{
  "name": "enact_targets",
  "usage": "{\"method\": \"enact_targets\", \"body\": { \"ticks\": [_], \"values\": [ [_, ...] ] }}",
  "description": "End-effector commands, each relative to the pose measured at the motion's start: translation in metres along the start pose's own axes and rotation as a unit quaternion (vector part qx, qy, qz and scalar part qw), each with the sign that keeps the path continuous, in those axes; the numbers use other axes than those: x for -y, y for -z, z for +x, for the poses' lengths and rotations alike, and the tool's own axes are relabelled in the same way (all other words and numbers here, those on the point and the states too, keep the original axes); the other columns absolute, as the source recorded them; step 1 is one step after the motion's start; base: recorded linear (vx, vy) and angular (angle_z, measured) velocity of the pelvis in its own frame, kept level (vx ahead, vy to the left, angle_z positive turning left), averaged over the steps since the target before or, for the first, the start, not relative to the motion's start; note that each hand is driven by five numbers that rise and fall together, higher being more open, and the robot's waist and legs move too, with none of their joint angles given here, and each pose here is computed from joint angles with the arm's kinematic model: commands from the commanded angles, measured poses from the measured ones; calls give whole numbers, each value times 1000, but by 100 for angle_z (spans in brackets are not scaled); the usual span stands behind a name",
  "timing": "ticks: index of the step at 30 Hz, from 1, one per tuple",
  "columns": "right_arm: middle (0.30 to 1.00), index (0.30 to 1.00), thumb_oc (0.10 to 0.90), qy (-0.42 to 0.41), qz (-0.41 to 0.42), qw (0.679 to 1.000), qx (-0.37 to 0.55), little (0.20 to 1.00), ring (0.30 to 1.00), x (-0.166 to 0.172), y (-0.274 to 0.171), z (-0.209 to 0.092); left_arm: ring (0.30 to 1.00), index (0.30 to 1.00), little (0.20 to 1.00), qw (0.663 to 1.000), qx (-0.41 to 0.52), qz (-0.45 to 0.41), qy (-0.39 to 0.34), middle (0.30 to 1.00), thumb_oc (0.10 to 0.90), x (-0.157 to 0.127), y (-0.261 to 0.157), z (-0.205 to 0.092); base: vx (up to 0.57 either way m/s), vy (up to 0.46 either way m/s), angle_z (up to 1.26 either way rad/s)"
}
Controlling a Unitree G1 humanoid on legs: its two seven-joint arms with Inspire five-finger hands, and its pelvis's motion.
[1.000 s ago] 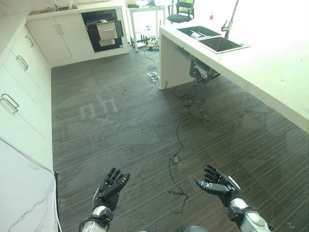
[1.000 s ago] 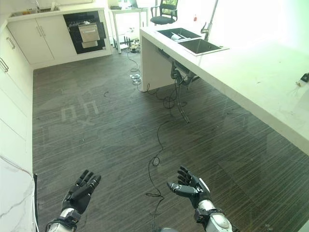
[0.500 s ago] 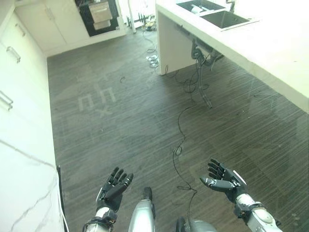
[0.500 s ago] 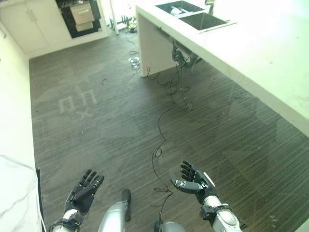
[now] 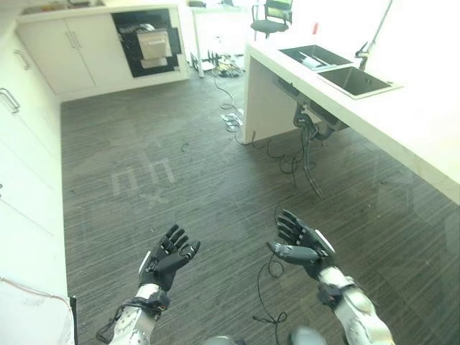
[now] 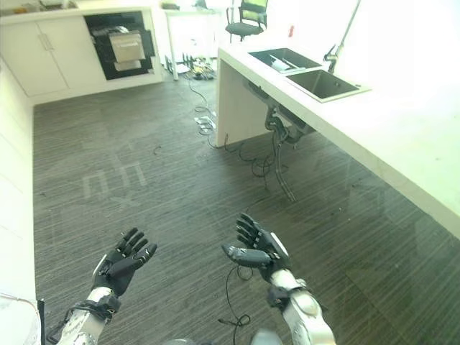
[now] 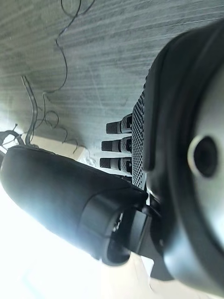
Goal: Place the dishes in the dishwasher.
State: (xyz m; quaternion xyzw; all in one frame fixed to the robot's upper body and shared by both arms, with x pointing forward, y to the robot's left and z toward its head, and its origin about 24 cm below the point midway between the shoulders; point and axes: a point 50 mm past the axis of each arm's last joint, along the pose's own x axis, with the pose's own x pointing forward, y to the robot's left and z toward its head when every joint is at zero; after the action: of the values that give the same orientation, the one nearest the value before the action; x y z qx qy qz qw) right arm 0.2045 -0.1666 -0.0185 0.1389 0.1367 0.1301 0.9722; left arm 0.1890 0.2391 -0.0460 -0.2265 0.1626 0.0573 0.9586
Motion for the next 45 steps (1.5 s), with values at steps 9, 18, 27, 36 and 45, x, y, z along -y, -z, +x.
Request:
{"method": "enact_targets", "body": {
  "ticks": [9, 18, 27, 36, 45],
  "values": [
    [900, 900, 800, 32, -45, 994, 96, 900, 900, 32, -42, -23, 900, 900, 900, 994, 72, 47, 64, 900, 800, 10, -39, -3, 476, -232, 39],
    [900, 900, 800, 3, -89, 988, 126, 900, 900, 33, -66, -23, 900, 900, 900, 993, 76, 36, 79, 900, 800, 20, -25, -12, 421, -320, -9],
    [900, 900, 800, -55, -142, 970, 188, 900, 900, 15, -104, -20, 900, 900, 900, 982, 150, 59, 96, 900, 800, 21, -54, -21, 260, 6, -54],
    [900, 900, 800, -88, -128, 959, 238, 900, 900, 8, -131, -32, 900, 900, 900, 958, 211, 146, 129, 900, 800, 30, -88, -21, 310, 230, -80],
    [900, 900, 800, -101, -76, 938, 321, 900, 900, -14, -146, -30, 900, 900, 900, 899, 316, 231, 197, 900, 800, 67, -136, -32, 283, 167, -27]
  ]
}}
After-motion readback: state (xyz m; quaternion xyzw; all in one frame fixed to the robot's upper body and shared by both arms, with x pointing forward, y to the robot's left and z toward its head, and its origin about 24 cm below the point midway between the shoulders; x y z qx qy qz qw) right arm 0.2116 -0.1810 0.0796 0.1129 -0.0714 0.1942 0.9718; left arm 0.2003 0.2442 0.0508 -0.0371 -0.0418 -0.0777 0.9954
